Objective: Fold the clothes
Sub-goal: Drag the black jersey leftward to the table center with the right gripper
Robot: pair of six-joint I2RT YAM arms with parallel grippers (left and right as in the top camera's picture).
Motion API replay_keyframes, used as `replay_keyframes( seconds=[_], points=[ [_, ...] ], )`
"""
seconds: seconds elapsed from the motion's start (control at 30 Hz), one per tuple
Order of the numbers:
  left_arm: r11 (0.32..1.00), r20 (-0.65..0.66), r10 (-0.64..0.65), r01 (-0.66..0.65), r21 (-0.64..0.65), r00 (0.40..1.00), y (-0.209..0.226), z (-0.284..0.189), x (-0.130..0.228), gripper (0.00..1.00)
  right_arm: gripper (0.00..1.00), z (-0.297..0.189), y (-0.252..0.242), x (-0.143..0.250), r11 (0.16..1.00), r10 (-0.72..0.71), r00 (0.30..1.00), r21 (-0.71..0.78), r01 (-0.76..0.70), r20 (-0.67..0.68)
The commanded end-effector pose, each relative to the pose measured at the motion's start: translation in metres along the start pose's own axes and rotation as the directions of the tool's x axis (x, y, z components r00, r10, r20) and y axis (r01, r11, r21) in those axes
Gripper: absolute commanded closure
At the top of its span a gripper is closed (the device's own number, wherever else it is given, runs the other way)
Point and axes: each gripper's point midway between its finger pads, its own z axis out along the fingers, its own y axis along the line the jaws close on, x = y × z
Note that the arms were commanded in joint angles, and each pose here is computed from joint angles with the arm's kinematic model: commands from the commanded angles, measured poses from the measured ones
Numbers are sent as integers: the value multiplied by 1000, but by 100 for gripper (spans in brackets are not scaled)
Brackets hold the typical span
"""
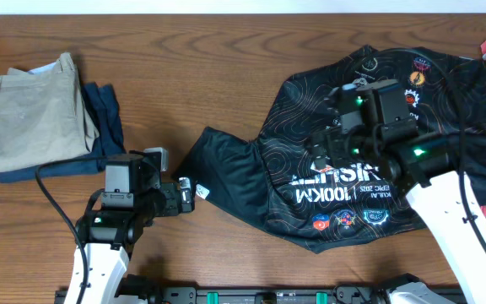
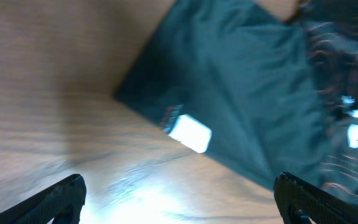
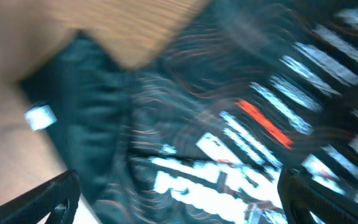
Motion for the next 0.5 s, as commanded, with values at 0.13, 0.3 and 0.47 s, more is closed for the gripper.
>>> replay_keyframes(
  seconds=[0.13, 0.3, 0.47],
  points=[
    [975, -92, -100, 117, 190, 991, -34, 3, 6, 2, 1, -5, -45, 10, 973, 135, 991, 189, -129, -19],
    [958, -216, -184, 224, 178, 959, -40, 19, 24, 3, 1, -6, -52, 14, 968, 157, 987, 203, -148, -31],
    [950, -342, -212, 275, 147, 915, -55, 41, 46, 2, 1, -7, -55, 15, 966, 166, 986, 208, -156, -34]
  ],
)
